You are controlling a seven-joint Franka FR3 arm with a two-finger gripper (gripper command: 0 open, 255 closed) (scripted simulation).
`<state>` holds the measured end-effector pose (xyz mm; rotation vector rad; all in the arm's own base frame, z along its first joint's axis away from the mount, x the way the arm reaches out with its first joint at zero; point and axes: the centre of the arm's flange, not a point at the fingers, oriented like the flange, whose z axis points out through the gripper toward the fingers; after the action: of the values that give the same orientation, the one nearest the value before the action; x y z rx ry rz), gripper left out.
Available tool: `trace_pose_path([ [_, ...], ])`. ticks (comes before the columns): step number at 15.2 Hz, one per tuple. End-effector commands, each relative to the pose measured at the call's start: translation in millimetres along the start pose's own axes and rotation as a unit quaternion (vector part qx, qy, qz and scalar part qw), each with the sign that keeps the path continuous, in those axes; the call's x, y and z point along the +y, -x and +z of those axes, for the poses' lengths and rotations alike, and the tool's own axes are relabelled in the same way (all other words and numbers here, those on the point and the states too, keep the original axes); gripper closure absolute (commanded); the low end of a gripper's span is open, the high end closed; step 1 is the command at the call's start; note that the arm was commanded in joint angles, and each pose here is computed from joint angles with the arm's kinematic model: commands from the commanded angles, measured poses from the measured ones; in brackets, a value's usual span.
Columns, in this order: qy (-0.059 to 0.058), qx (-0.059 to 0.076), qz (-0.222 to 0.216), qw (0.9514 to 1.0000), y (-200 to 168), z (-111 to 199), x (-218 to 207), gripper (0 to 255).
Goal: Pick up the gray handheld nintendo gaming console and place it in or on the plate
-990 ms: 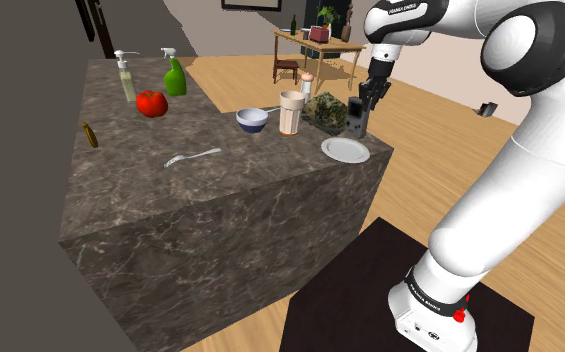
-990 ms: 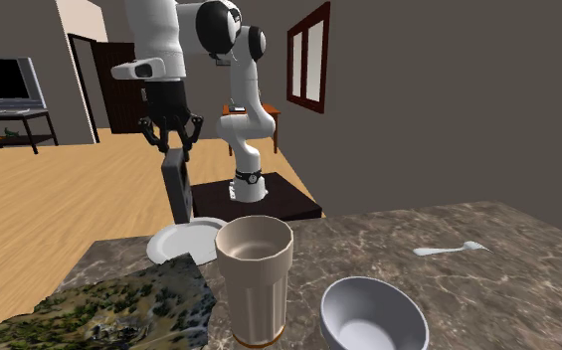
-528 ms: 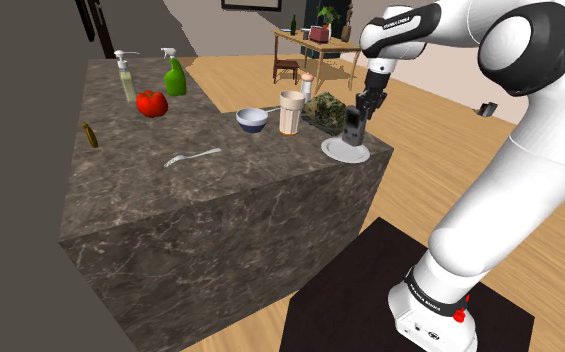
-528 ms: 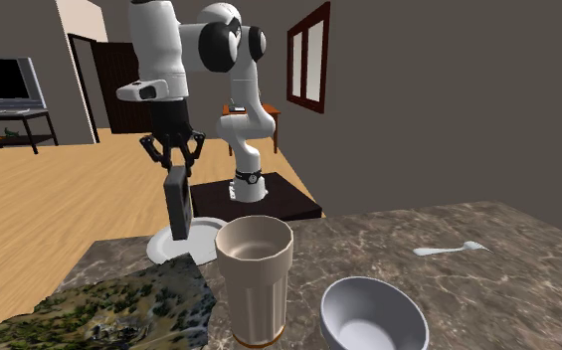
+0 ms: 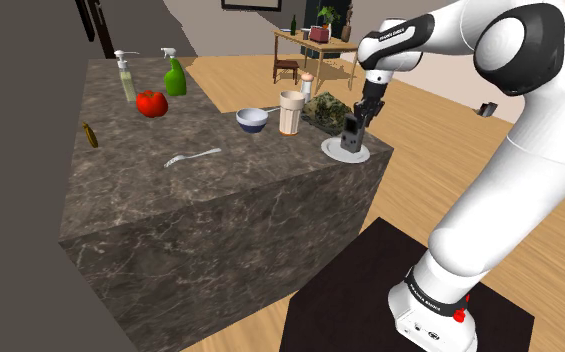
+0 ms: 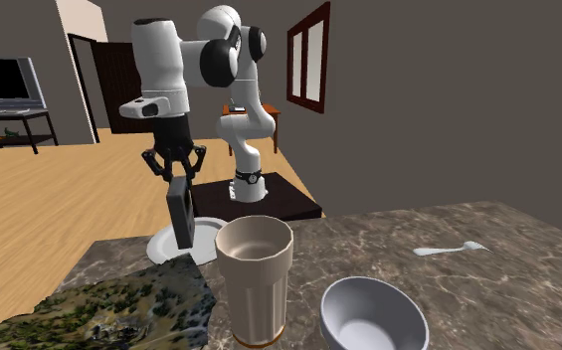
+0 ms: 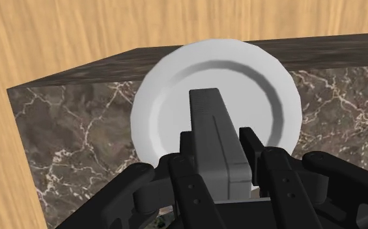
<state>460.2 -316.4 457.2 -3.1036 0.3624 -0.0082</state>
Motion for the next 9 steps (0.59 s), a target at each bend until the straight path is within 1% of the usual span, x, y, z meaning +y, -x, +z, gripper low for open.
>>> trace_pose_path([
  [1,0.000,-0.003,0.000,1.0000,0.0,4.3,-0.5,255],
  [6,0.000,-0.003,0.000,1.0000,0.0,4.3,-0.5,255],
  [7,0.000,-0.003,0.000,1.0000,-0.2,4.3,-0.8,0],
  [9,0.000,-0.003,0.000,1.0000,-0.7,4.0,-0.9,0],
])
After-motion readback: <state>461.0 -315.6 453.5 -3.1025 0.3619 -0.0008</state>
